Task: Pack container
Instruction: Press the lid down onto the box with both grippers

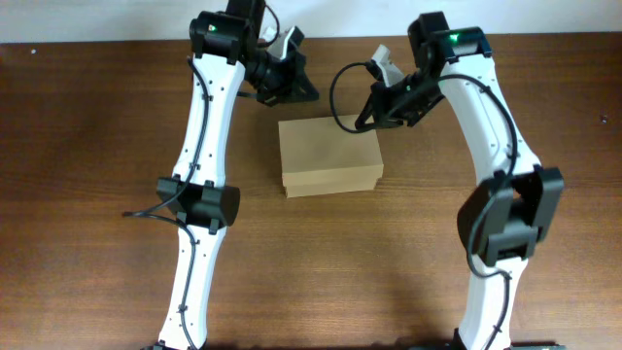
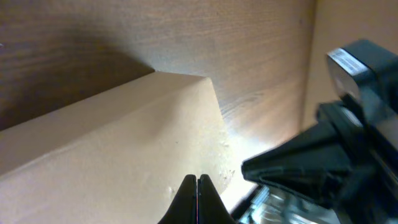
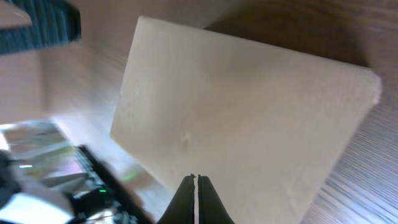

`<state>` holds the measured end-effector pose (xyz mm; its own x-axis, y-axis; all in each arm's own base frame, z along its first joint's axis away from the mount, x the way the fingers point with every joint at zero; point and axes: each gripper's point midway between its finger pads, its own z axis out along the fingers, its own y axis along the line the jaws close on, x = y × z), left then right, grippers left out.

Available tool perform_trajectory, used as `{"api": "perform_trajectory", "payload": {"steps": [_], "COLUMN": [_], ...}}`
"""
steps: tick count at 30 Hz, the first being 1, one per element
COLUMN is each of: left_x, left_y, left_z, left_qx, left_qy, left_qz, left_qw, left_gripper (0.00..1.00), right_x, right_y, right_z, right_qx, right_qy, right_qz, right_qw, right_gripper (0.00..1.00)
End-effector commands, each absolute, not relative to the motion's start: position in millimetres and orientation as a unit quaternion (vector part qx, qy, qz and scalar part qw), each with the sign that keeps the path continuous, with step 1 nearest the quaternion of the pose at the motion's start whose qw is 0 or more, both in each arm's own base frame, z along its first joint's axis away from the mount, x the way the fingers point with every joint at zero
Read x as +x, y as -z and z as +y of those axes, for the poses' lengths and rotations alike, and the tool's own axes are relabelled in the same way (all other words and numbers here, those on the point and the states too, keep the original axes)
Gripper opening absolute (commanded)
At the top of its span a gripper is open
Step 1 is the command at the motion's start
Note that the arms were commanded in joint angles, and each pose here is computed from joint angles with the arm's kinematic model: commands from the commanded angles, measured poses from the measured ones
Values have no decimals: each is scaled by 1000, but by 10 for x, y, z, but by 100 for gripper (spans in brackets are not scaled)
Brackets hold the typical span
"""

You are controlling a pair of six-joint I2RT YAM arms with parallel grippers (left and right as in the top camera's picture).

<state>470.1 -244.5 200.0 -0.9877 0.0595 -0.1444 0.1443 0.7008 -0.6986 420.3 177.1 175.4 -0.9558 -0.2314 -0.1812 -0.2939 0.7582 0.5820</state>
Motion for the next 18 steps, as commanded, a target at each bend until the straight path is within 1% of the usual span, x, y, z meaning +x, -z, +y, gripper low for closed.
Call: {"api": "perform_trajectory", "payload": {"steps": [1, 7, 11, 14, 18], "left_x": [4647, 4549, 4473, 4397, 4314], "left_y": [-2429, -2893, -3048, -2944, -2543], "left_z": [-2328, -2132, -1965, -1948, -1938], "left_qx": [83, 87, 80, 90, 98], "left_qy": [328, 232, 141, 91, 51], "left_qz": [932, 943, 951, 960, 976], "left_qw": [134, 223, 262, 249, 185], "left_gripper": [1, 1, 2, 2, 1], "right_x": [4101, 3885, 3770, 3738, 3752], "right_y": [-2105, -2417, -2461, -2421, -2297], "right_z": [1666, 1630, 1626, 1640, 1676], "right_qx": [-174, -192, -201, -200, -202], "right_qy": [-240, -157, -126, -115, -112], "right_qz": [949, 959, 961, 964, 965], "right_qw": [105, 141, 139, 132, 126], "right_gripper": [4, 4, 4, 4, 4]}}
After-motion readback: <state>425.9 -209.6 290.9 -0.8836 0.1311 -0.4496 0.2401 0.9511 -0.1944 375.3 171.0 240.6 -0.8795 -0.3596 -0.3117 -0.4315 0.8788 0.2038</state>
